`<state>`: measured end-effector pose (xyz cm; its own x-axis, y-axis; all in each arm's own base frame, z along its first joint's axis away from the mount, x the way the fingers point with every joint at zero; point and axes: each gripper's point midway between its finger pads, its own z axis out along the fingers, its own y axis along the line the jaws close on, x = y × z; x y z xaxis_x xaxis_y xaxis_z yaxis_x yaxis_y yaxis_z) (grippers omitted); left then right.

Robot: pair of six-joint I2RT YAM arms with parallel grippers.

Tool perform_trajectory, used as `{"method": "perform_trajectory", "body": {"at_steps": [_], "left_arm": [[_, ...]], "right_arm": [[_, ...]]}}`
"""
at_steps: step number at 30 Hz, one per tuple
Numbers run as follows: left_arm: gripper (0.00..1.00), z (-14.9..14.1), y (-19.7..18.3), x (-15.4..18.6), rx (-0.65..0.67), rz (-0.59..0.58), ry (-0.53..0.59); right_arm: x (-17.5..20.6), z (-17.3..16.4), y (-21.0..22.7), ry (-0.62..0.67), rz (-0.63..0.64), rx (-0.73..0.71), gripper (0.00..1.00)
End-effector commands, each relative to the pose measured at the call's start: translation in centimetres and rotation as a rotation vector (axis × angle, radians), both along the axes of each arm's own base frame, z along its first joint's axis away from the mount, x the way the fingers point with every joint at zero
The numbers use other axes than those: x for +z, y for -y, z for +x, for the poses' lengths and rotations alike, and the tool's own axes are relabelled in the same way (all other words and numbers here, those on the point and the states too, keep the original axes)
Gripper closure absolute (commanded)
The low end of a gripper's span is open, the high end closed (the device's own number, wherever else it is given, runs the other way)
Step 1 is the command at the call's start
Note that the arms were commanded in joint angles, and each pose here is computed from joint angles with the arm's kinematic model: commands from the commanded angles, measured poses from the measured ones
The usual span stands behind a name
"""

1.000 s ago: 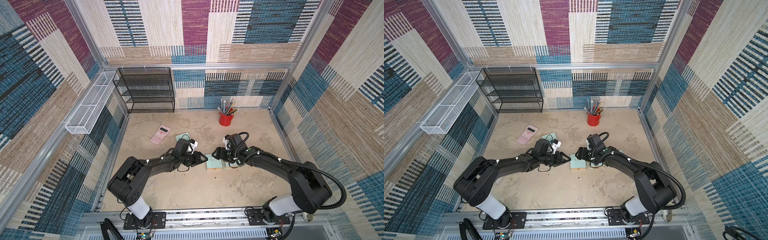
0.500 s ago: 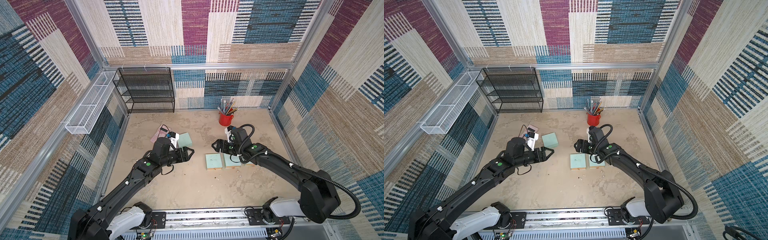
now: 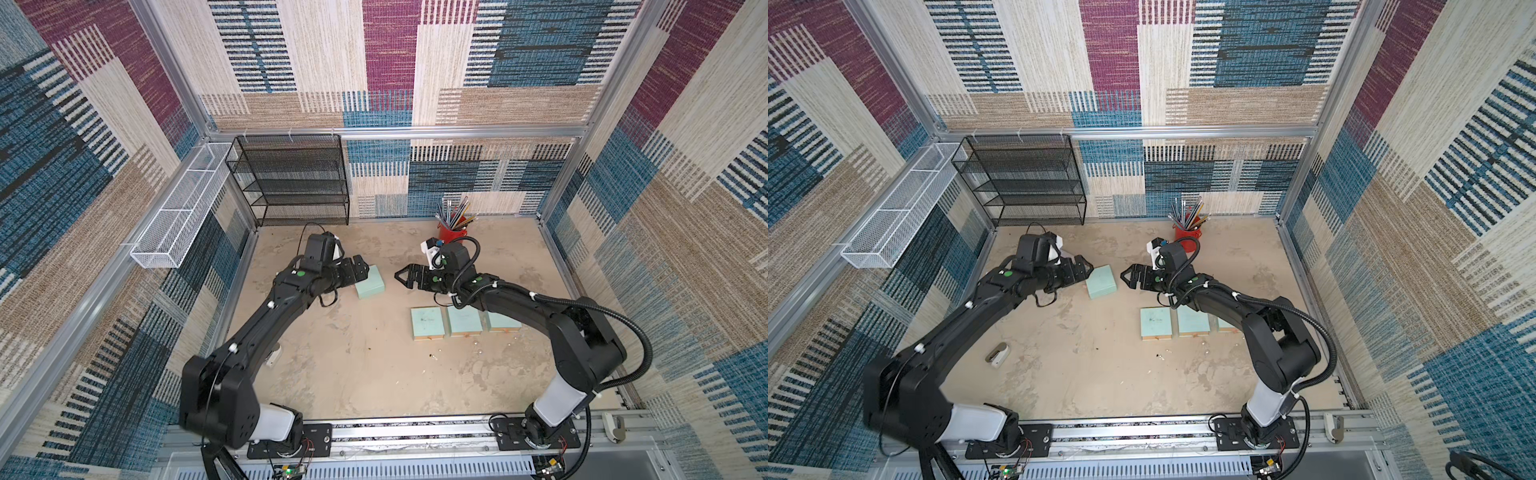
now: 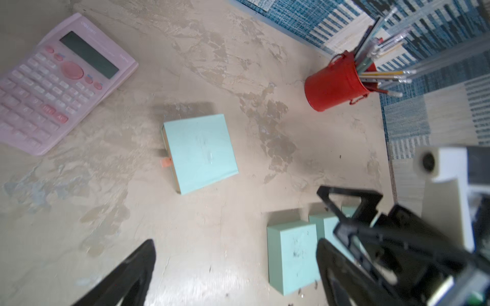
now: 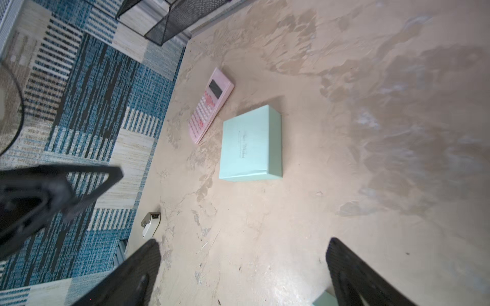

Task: Take out the earrings from the drawer-style jewelry box
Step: Adjust the jewelry box at the center of the board.

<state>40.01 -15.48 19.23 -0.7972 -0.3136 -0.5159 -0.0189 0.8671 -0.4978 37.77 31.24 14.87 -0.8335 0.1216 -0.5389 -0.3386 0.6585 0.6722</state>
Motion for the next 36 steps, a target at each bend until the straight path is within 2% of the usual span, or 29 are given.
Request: {"method": "perform_trajectory", "body": {"at_steps": [1,4,6,11,16,21,26,36], "left_arm": [[0.14,4.0,0.8,-1.2,-0.053,-0.029,0.005],[0.18,7.4,0.6,-2.6,-0.089,0.017,-0.002],[0.18,9.0,0.5,-3.9,-0.122,0.061,-0.015],[0.20,12.0,0.7,-7.1,-0.233,0.087,-0.060],[0.24,13.2,1.3,-9.7,-0.298,0.077,-0.130],[0.24,13.7,1.6,-11.2,-0.324,0.059,-0.158],[0.25,13.0,2.0,-12.4,-0.327,0.005,-0.211],[0.32,11.2,2.2,-12.5,-0.294,-0.059,-0.246]], "right_arm": [[-0.1,-0.6,-2.5,-0.015,0.059,0.076,0.11],[-1.8,-1.2,-4.3,-0.062,0.045,0.108,0.24],[-2.8,-1.6,-5.3,-0.093,0.048,0.127,0.27],[-4.9,-0.8,-6.8,-0.144,0.041,0.117,0.29],[-6.4,0.8,-7.6,-0.177,0.021,0.086,0.31],[-7.5,1.9,-8.3,-0.210,0.022,0.068,0.33],[-8.5,3.1,-8.4,-0.240,0.031,0.043,0.34],[-8.6,5.5,-7.5,-0.237,0.064,0.038,0.36]]}}
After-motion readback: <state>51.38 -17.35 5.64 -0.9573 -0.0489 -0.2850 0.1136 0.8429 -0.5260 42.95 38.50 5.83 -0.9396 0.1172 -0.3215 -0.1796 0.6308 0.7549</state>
